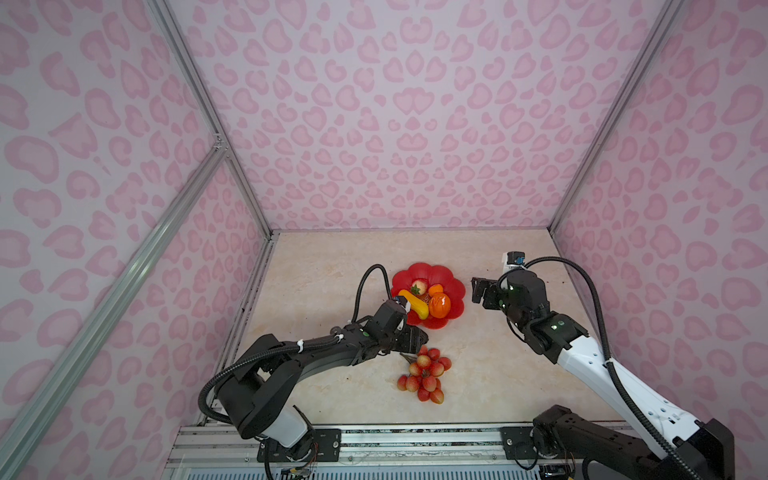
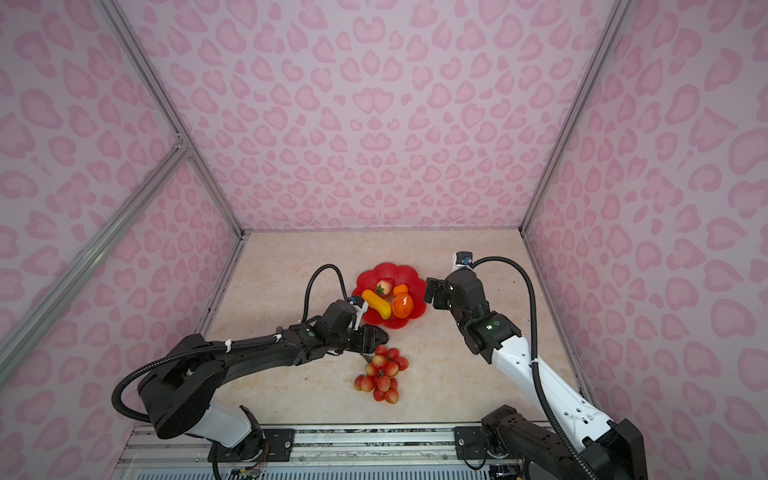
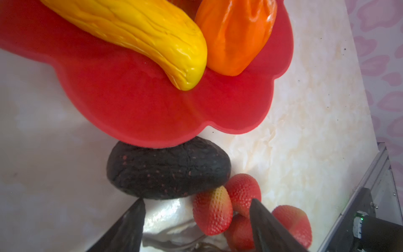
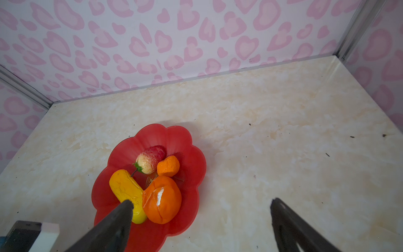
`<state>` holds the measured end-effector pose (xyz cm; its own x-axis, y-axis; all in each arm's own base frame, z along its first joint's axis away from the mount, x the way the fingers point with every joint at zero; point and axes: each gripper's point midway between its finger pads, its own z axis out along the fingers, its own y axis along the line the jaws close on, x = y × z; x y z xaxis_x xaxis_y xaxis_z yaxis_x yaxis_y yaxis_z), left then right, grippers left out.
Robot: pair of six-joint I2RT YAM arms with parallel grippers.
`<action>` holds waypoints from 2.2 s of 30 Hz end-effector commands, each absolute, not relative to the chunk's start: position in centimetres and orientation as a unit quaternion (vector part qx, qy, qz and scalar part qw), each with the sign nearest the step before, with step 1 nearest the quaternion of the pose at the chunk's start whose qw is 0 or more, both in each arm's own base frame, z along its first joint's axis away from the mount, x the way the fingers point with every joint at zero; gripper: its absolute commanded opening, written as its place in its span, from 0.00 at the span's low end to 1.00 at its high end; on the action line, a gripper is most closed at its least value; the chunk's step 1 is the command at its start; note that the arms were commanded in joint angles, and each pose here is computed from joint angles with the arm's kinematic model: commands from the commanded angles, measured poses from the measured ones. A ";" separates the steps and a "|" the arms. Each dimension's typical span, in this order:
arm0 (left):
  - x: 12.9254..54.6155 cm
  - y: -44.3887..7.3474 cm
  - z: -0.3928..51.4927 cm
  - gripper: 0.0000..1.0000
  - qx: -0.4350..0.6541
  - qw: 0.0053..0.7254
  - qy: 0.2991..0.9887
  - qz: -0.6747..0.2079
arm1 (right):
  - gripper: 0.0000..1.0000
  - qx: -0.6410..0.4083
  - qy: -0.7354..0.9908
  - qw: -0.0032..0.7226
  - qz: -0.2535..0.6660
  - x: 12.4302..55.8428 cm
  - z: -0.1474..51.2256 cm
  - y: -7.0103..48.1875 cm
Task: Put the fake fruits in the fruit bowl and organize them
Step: 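Grasp the dark avocado with the left gripper while the right gripper withdraws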
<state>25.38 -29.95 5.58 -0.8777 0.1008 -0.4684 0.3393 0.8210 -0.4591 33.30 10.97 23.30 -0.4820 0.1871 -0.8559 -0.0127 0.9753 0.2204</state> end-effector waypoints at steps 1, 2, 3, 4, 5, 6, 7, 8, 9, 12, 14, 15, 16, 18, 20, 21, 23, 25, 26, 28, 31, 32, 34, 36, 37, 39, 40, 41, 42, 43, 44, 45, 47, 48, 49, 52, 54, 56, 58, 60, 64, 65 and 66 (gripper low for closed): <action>26.3 -30.5 5.4 0.76 0.108 0.226 0.928 -0.278 | 0.98 0.051 0.857 0.505 0.093 33.1 23.0 10.6; 26.4 -30.6 5.3 0.76 0.107 0.226 0.928 -0.275 | 0.98 0.050 0.857 0.504 0.093 33.1 22.9 10.6; 26.6 -30.5 5.1 0.76 0.104 0.227 0.930 -0.271 | 0.98 0.050 0.857 0.504 0.093 33.1 22.8 10.6; 26.8 -30.5 5.0 0.76 0.103 0.228 0.930 -0.268 | 0.98 0.049 0.858 0.503 0.093 33.1 22.7 10.6; 26.9 -30.6 5.0 0.76 0.102 0.229 0.931 -0.267 | 0.98 0.049 0.858 0.503 0.093 33.1 22.7 10.6; 27.0 -30.6 4.9 0.76 0.100 0.230 0.931 -0.265 | 0.98 0.048 0.859 0.502 0.093 33.1 22.6 10.6; 27.2 -30.7 5.0 0.76 0.100 0.231 0.931 -0.263 | 0.98 0.048 0.858 0.502 0.092 33.1 22.6 10.5; 27.3 -30.7 5.0 0.75 0.099 0.233 0.931 -0.262 | 0.98 0.048 0.858 0.502 0.093 33.1 22.6 10.5; 27.4 -30.7 5.0 0.75 0.098 0.234 0.931 -0.261 | 0.98 0.047 0.858 0.502 0.094 33.2 22.6 10.6; 27.6 -30.7 4.8 0.64 0.096 0.234 0.933 -0.257 | 0.98 0.048 0.859 0.501 0.094 33.2 22.5 10.5; 27.5 -30.5 4.6 0.54 0.095 0.231 0.934 -0.255 | 0.98 0.047 0.859 0.501 0.095 33.2 22.5 10.5; 27.4 -30.5 4.5 0.50 0.095 0.230 0.935 -0.254 | 0.98 0.047 0.858 0.502 0.096 33.2 22.5 10.6; 27.3 -30.3 4.4 0.46 0.094 0.228 0.936 -0.252 | 0.98 0.048 0.858 0.502 0.096 33.2 22.5 10.6; 27.0 -30.0 4.2 0.38 0.091 0.226 0.937 -0.250 | 0.98 0.048 0.858 0.503 0.097 33.2 22.6 10.5; 26.7 -29.6 4.2 0.31 0.089 0.226 0.938 -0.249 | 0.98 0.047 0.858 0.503 0.098 33.2 22.5 10.6; 26.6 -29.3 4.2 0.28 0.087 0.226 0.938 -0.247 | 0.98 0.047 0.857 0.503 0.099 33.2 22.5 10.7; 26.3 -28.8 4.3 0.27 0.084 0.227 0.939 -0.244 | 0.97 0.047 0.858 0.501 0.103 33.3 22.4 10.8; 26.0 -28.3 4.9 0.29 0.079 0.233 0.938 -0.244 | 0.97 0.046 0.859 0.499 0.105 33.4 22.3 10.9; 25.9 -28.2 5.2 0.32 0.078 0.236 0.937 -0.247 | 0.97 0.046 0.859 0.499 0.106 33.4 22.3 11.0; 25.8 -28.3 6.2 0.47 0.077 0.244 0.931 -0.259 | 0.97 0.045 0.859 0.498 0.108 33.4 22.3 11.1; 26.1 -29.1 7.8 0.72 0.078 0.253 0.923 -0.281 | 0.97 0.045 0.860 0.497 0.107 33.4 22.2 11.1; 26.4 -29.4 8.3 0.75 0.079 0.256 0.920 -0.286 | 0.97 0.045 0.860 0.497 0.107 33.4 22.3 11.0; 26.8 -30.2 8.7 0.78 0.082 0.257 0.918 -0.292 | 0.97 0.044 0.858 0.500 0.105 33.2 22.7 10.9; 27.3 -30.8 8.8 0.78 0.083 0.254 0.918 -0.295 | 0.97 0.045 0.856 0.504 0.105 32.9 23.1 10.7; 27.5 -31.2 8.5 0.78 0.081 0.249 0.919 -0.295 | 0.97 0.045 0.855 0.506 0.105 32.7 23.2 10.5; 27.7 -31.6 7.9 0.78 0.076 0.240 0.922 -0.292 | 0.97 0.047 0.852 0.510 0.106 32.4 23.7 10.2; 27.9 -31.7 7.5 0.78 0.072 0.237 0.924 -0.291 | 0.97 0.047 0.851 0.512 0.106 32.2 23.9 10.1; 28.0 -31.7 7.2 0.79 0.067 0.234 0.926 -0.289 | 0.97 0.049 0.849 0.515 0.106 32.0 24.2 9.8; 28.1 -31.9 6.9 0.79 0.064 0.230 0.928 -0.288 | 0.97 0.049 0.847 0.518 0.107 31.7 24.5 9.6; 28.2 -32.0 6.7 0.79 0.061 0.225 0.929 -0.286 | 0.97 0.050 0.846 0.520 0.107 31.5 24.7 9.4; 28.3 -31.9 6.4 0.78 0.056 0.222 0.932 -0.281 | 0.97 0.051 0.844 0.523 0.108 31.3 25.0 9.3; 28.3 -31.9 6.1 0.78 0.051 0.221 0.934 -0.277 | 0.97 0.053 0.842 0.526 0.108 31.0 25.2 9.0; 28.7 -31.6 5.8 0.79 0.041 0.222 0.936 -0.269 | 0.97 0.055 0.838 0.532 0.109 30.7 25.6 8.6; 28.8 -31.6 5.6 0.79 0.037 0.221 0.937 -0.266 | 0.97 0.055 0.837 0.534 0.111 30.5 25.8 8.5; 28.9 -31.7 5.5 0.79 0.036 0.221 0.938 -0.265 | 0.97 0.056 0.835 0.535 0.112 30.3 25.9 8.3; 29.3 -31.9 5.1 0.80 0.027 0.216 0.941 -0.259 | 0.97 0.059 0.834 0.537 0.113 30.0 25.9 7.8; 29.4 -31.9 4.8 0.80 0.019 0.211 0.943 -0.256 | 0.97 0.061 0.834 0.537 0.114 29.8 25.8 7.6; 29.4 -32.1 4.6 0.81 0.016 0.209 0.943 -0.258 | 0.97 0.061 0.833 0.537 0.115 29.7 25.8 7.5; 29.5 -32.2 4.5 0.81 0.015 0.208 0.942 -0.261 | 0.97 0.062 0.834 0.536 0.116 29.6 25.7 7.3; 29.6 -32.4 4.6 0.83 0.019 0.211 0.942 -0.262 | 0.97 0.062 0.835 0.534 0.119 29.6 25.5 7.3; 30.0 -32.5 4.7 0.85 0.031 0.220 0.940 -0.257 | 0.98 0.062 0.835 0.533 0.123 29.5 25.4 7.4; 30.1 -32.6 4.8 0.85 0.034 0.222 0.940 -0.257 | 0.97 0.062 0.834 0.534 0.124 29.6 25.5 7.4; 30.1 -32.7 4.8 0.85 0.036 0.222 0.940 -0.257 | 0.97 0.062 0.834 0.534 0.124 29.5 25.5 7.4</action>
